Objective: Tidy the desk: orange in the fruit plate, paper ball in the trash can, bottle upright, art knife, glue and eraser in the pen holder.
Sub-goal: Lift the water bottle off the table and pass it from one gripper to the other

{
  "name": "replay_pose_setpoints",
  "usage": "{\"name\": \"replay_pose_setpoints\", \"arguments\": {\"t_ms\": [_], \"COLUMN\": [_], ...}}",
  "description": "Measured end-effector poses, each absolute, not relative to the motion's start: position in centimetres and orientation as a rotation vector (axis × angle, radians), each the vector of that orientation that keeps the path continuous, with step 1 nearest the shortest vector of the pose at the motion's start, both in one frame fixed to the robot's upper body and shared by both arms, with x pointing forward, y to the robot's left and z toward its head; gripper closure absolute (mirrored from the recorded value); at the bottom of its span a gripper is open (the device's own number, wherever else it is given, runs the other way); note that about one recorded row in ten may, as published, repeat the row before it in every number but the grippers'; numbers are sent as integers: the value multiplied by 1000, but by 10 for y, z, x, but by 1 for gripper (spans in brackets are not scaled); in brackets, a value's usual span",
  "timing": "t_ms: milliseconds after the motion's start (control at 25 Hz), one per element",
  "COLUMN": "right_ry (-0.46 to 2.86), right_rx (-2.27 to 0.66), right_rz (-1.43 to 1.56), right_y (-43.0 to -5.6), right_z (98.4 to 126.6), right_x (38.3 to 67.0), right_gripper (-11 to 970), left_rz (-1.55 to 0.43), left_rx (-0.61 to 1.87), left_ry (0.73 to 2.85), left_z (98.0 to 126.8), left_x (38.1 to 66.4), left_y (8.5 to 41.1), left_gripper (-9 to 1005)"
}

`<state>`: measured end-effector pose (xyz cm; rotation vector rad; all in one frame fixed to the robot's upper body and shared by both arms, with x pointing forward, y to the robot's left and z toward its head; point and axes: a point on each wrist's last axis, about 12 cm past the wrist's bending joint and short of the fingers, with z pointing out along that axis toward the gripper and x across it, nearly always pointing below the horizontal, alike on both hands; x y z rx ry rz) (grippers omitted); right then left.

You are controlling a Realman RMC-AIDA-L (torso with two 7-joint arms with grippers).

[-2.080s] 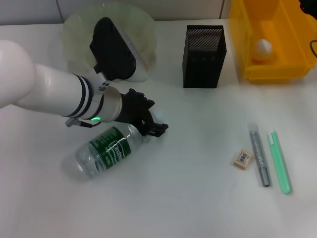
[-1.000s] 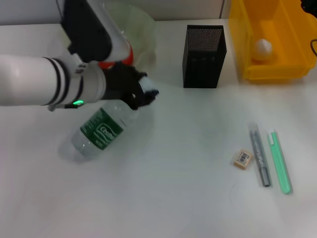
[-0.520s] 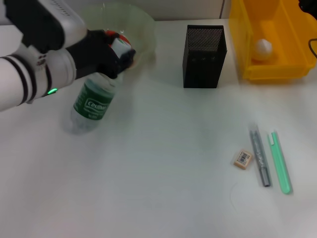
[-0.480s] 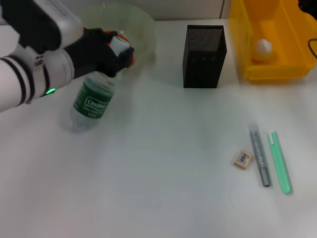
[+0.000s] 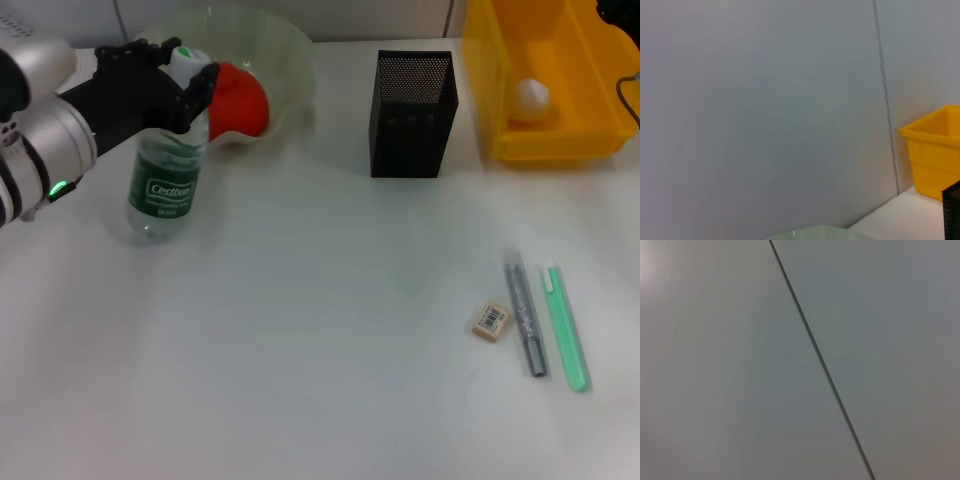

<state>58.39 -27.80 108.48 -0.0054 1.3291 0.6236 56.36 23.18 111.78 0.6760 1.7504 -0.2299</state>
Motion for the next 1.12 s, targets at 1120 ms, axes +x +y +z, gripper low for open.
{"name": "replay_pose_setpoints", "arguments": {"t_ms": [1120], "right_ry": [1331], "right_rx": [-11], "right_rz": [635], "right_y": [-274], "right_z": [1086], "right_x": [586], "right_gripper": [215], "left_rz": [-471], "left_rx": [615], "left_ry": [1643], "left_z": [1114], "left_x": [544], "left_y": [255], "left_gripper": [556]}}
